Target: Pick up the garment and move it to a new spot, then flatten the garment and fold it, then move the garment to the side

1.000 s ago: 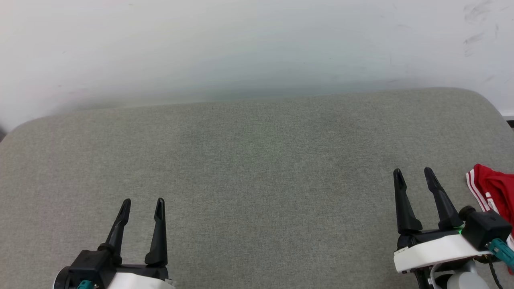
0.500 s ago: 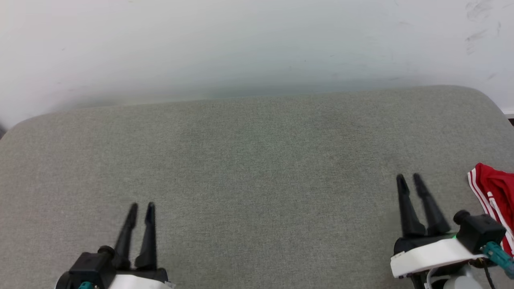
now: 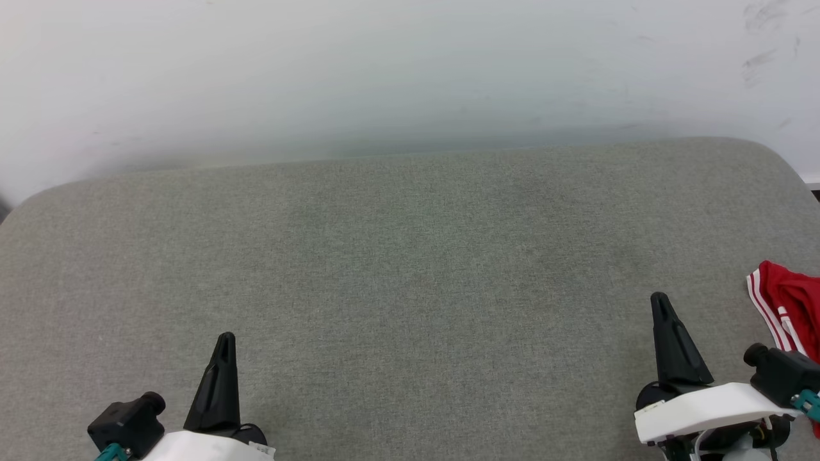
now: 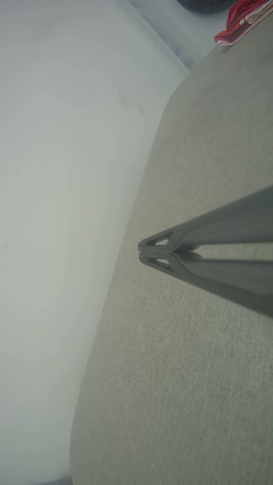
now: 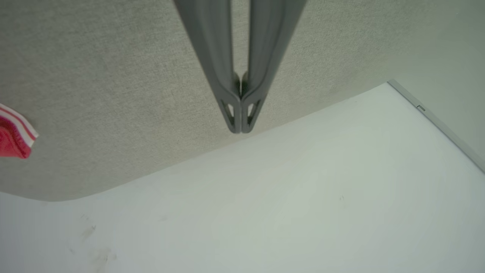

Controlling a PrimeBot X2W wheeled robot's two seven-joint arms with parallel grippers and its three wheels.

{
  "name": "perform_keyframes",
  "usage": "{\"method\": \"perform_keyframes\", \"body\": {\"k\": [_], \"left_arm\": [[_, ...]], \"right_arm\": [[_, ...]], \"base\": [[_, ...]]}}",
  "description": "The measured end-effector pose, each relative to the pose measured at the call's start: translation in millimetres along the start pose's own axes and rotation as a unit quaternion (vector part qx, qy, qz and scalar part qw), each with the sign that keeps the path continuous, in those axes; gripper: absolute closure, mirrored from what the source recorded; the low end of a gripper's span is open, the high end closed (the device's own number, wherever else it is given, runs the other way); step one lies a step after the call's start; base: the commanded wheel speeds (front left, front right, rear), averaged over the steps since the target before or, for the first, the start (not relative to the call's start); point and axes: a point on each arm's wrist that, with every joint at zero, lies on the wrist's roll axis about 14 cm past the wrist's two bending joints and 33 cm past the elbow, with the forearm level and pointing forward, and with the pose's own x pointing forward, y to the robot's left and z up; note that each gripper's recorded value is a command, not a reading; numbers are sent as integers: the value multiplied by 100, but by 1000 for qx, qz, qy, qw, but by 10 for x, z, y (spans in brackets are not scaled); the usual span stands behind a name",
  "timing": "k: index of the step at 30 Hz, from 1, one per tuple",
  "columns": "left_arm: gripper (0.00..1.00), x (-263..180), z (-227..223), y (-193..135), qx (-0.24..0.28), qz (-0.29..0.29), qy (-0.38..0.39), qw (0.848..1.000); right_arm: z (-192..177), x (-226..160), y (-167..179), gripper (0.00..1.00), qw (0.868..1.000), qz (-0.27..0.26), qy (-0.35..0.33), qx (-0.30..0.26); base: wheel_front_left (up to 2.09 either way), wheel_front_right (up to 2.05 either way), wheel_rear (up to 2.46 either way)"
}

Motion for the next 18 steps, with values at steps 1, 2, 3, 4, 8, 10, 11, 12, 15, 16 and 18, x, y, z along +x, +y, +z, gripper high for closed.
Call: {"method": "perform_keyframes", "body": {"k": [1,2,3,4,8,10,11,12,15,16,18], "left_arm": [[100,6,-4,8,-8,2,1,1000],[100,7,-11,16,-17,4,3,1000],[100,6,-20,27,-25,7,5,1000],[100,5,-32,39,-34,9,7,999],[100,39,-27,55,-66,14,8,998],[100,40,-45,73,-81,18,11,996],[100,37,-58,82,-89,21,14,996],[100,37,-65,89,-97,23,15,995],[100,65,-55,98,-119,26,14,992],[100,74,-53,98,-126,26,14,992],[100,74,-61,114,-139,29,16,990]], "right_arm": [[-3,0,-10,100,1000,-3,1,8],[-7,-1,-22,100,1000,-5,2,17],[-7,-1,-30,100,1000,-7,2,25],[-11,0,-38,100,999,-9,4,33],[-14,4,-68,100,998,-17,5,63],[-22,3,-86,100,997,-21,7,80],[-26,3,-93,100,996,-23,9,87],[-29,2,-100,100,995,-25,9,94],[-37,4,-117,100,993,-29,11,116],[-42,5,-124,100,992,-31,13,122],[-47,5,-137,100,990,-34,14,136]], "base": [[0,0,0],[0,0,0],[0,0,0],[0,0,0],[0,0,0],[0,0,0],[0,0,0],[0,0,0],[0,0,0],[0,0,0],[0,0,0]]}}
